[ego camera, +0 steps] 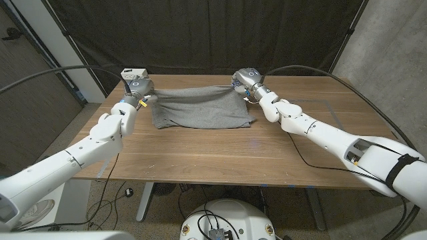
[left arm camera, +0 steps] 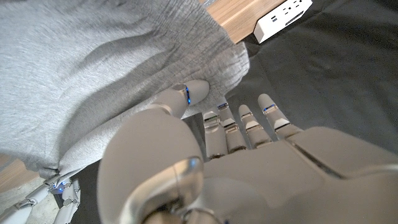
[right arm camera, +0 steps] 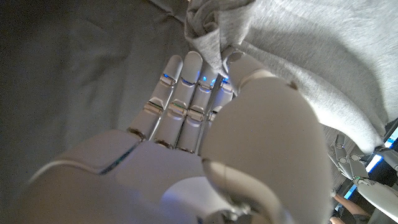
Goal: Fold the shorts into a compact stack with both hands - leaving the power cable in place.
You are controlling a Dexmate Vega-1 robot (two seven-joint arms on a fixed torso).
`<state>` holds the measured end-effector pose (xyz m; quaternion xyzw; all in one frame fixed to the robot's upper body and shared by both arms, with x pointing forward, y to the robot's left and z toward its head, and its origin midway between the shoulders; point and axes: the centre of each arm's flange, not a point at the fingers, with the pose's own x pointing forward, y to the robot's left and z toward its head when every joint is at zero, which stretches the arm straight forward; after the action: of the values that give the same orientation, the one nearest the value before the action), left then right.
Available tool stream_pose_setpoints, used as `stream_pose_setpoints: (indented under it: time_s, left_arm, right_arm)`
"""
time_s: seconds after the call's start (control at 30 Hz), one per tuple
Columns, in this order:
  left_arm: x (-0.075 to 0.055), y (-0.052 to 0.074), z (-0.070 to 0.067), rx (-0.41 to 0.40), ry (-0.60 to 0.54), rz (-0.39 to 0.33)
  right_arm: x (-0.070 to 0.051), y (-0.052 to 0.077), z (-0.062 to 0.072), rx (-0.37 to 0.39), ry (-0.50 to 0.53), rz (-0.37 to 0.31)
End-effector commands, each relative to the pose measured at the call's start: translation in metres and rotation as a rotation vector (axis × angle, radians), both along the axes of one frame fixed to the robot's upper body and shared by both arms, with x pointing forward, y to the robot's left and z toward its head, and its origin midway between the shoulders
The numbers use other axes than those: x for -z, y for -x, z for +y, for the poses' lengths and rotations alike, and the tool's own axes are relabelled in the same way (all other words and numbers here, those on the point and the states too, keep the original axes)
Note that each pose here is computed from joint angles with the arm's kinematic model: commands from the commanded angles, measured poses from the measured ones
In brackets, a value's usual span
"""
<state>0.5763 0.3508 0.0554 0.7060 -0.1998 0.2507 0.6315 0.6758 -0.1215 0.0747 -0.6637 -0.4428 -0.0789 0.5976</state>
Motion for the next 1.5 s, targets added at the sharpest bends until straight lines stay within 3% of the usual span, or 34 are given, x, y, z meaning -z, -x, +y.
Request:
stream_pose_setpoints:
  time_s: [0.03, 0.47, 0.77, 1.07, 1.4, 1.5]
  left_arm:
    - [0.007, -0.015, -0.001, -0.022, 0.007, 0.009]
    - [0.018, -0.034, -0.008, -0.091, 0.003, -0.055]
    - [0.025, -0.055, -0.014, -0.112, 0.044, -0.031]
    - [0.024, -0.071, -0.021, -0.142, 0.047, 0.036]
    - [0.024, -0.077, -0.030, -0.238, 0.025, 0.011]
    - [0.023, -0.074, -0.031, -0.241, 0.018, -0.005]
  right_arm:
    - [0.005, -0.010, 0.006, 0.009, 0.024, 0.026]
    - [0.010, -0.012, 0.012, 0.010, 0.052, 0.021]
    - [0.011, -0.013, 0.014, 0.019, 0.077, 0.038]
    - [0.013, -0.014, 0.012, 0.079, 0.093, 0.079]
    - [0.012, -0.013, 0.008, 0.116, 0.108, 0.150]
    - [0.013, -0.006, 0.005, 0.102, 0.091, 0.140]
